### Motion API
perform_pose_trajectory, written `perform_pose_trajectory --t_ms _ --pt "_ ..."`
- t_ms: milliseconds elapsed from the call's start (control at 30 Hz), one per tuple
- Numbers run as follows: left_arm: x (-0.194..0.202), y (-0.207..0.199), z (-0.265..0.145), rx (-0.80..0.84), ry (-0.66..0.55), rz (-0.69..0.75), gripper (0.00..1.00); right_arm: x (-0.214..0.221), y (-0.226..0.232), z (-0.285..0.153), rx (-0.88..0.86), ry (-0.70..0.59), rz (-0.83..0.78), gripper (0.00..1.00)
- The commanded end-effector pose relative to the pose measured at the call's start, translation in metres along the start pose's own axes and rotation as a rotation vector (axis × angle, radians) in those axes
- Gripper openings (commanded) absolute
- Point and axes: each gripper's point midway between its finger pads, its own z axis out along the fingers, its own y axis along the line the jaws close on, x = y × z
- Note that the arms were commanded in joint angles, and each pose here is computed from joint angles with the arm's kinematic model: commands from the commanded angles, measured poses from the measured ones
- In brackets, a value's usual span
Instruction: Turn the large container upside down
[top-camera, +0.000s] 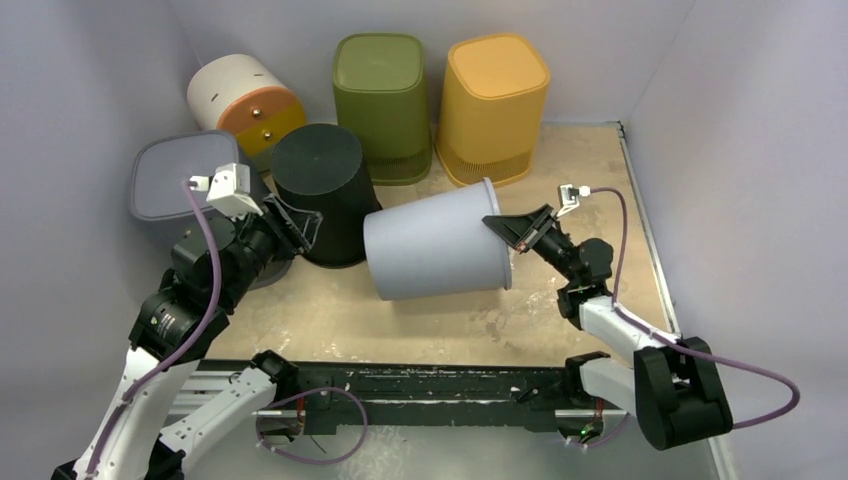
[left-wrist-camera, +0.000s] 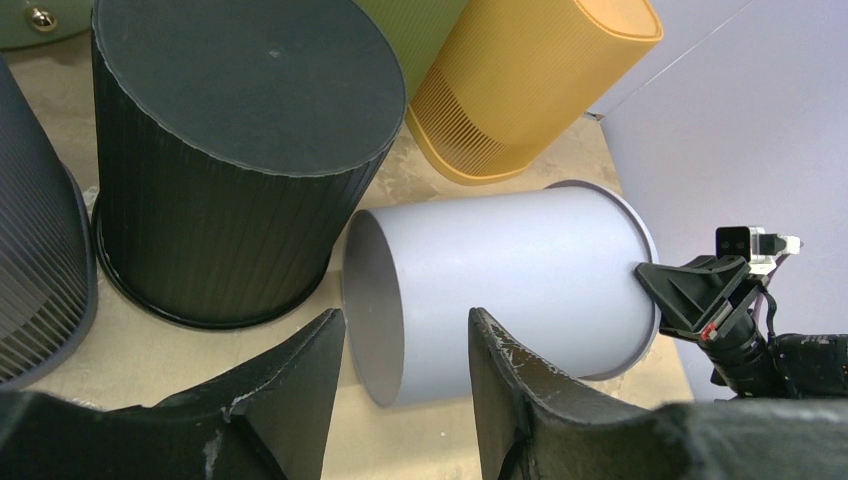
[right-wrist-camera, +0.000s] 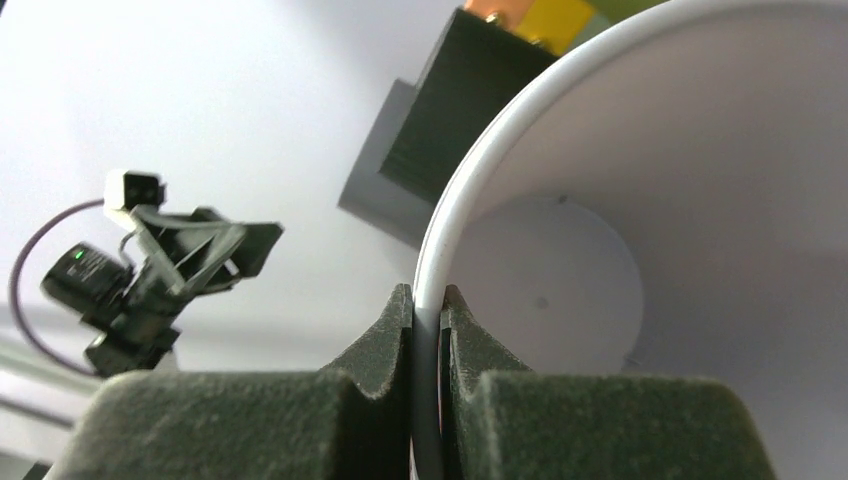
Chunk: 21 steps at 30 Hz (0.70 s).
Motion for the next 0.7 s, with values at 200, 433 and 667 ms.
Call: perform_pose_trajectory --t_ms 200,433,667 --pt "-0.013 -0.008 0.007 0.006 -0.037 -0.023 0.47 0.003 0.106 0.002 -0.477 0.029 0.026 0.00" --pt "-0.013 -0.004 0.005 -0.009 -0.036 -0.022 0.47 0.027 0.028 0.006 -0.333 0.077 0.158 0.00" --pt "-0.014 0.001 0.003 -0.032 -0.038 -0.012 0.47 0.010 -0.016 -0.002 -0.222 0.072 0.125 0.00"
